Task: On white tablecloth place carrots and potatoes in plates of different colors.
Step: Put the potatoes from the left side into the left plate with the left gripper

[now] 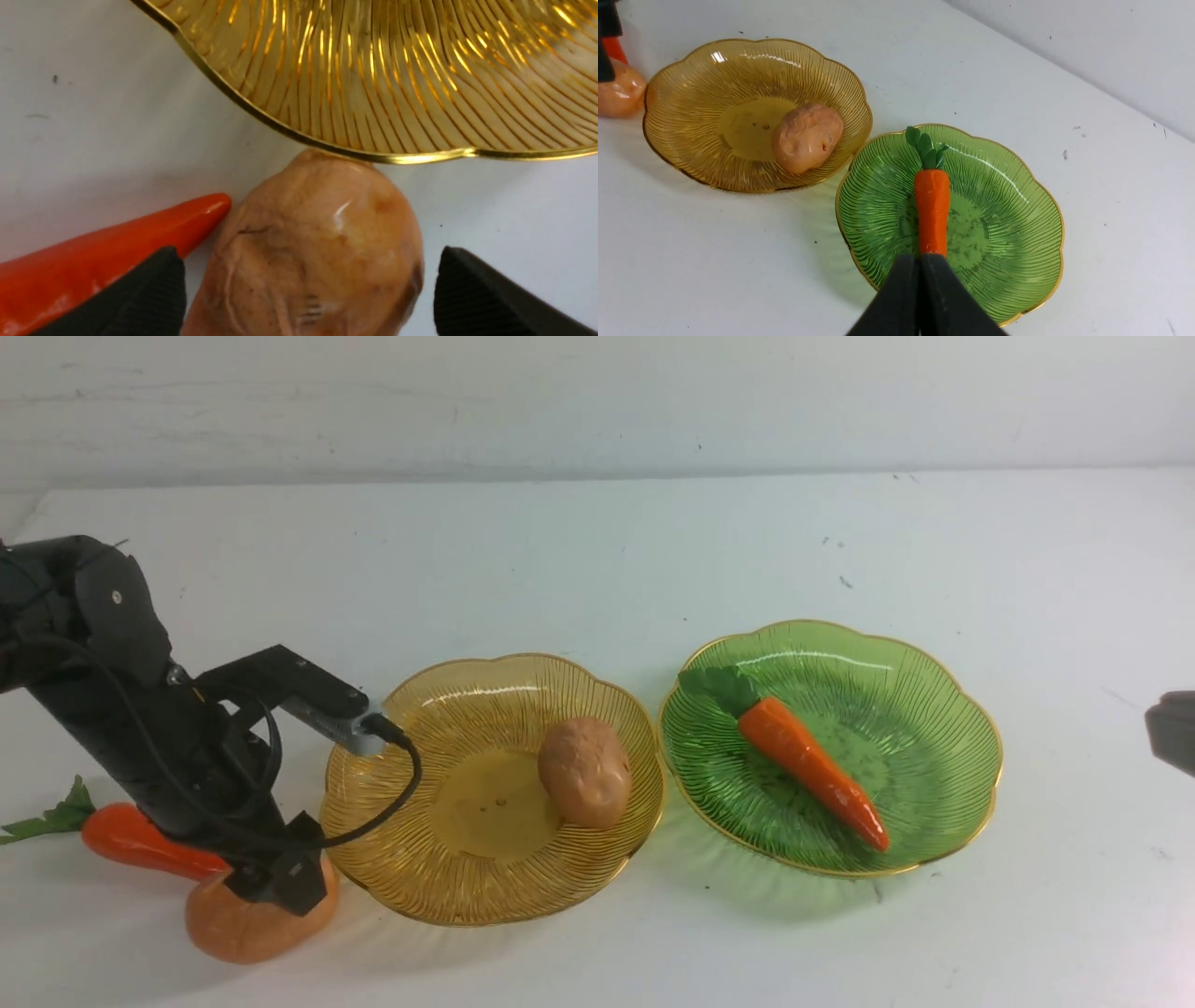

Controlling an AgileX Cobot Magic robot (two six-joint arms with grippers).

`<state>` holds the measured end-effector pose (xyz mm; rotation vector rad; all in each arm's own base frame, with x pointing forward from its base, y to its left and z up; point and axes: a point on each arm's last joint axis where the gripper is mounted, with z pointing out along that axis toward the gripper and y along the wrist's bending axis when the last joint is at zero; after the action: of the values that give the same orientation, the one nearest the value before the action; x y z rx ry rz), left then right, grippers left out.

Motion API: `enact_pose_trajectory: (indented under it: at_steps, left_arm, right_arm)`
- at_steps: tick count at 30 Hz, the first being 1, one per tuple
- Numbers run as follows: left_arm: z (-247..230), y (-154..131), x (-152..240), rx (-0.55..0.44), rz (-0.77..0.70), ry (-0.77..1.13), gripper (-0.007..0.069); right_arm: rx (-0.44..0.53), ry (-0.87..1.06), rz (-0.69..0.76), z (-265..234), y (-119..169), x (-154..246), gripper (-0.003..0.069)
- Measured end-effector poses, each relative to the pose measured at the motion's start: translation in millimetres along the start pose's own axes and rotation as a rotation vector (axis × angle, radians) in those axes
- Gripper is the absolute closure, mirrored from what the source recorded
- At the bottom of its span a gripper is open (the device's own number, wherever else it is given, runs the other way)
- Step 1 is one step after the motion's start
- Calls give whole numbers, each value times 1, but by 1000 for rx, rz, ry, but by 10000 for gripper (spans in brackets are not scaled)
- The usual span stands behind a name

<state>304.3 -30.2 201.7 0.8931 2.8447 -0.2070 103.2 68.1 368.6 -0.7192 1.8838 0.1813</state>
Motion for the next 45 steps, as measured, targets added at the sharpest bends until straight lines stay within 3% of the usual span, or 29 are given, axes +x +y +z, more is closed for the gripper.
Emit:
enact_pose_trajectory:
  at_steps: [5,11,15,19,24,29,32,36,45]
  left_arm:
    - [17,4,0,26,-4,46,-25]
    - [24,6,-3,43,-47,63,86]
    - [21,5,-4,77,-134,116,199]
    - [-2,8,-18,103,-143,147,239]
    - [-55,14,-51,43,-165,-41,239]
    - [-87,-5,-75,192,-223,-235,239]
    - [-78,-31,-93,263,-189,-273,239]
    - [-49,-57,-117,267,-136,-285,214]
    - [-12,-59,-134,245,-182,-290,103]
  right_arm:
    - [1,-1,-1,0,0,0,674]
    - [14,-7,-18,0,-1,-1,674]
    - [14,-9,-18,0,-1,-1,674]
    - [14,-11,-18,0,-1,-1,674]
    - [13,-15,-18,0,-1,-1,674]
    - [14,-16,-19,0,-1,-1,674]
    - [13,-21,-1,0,-1,-2,674]
    - [12,-23,27,0,-1,-2,674]
    - [12,-23,33,0,-1,-2,674]
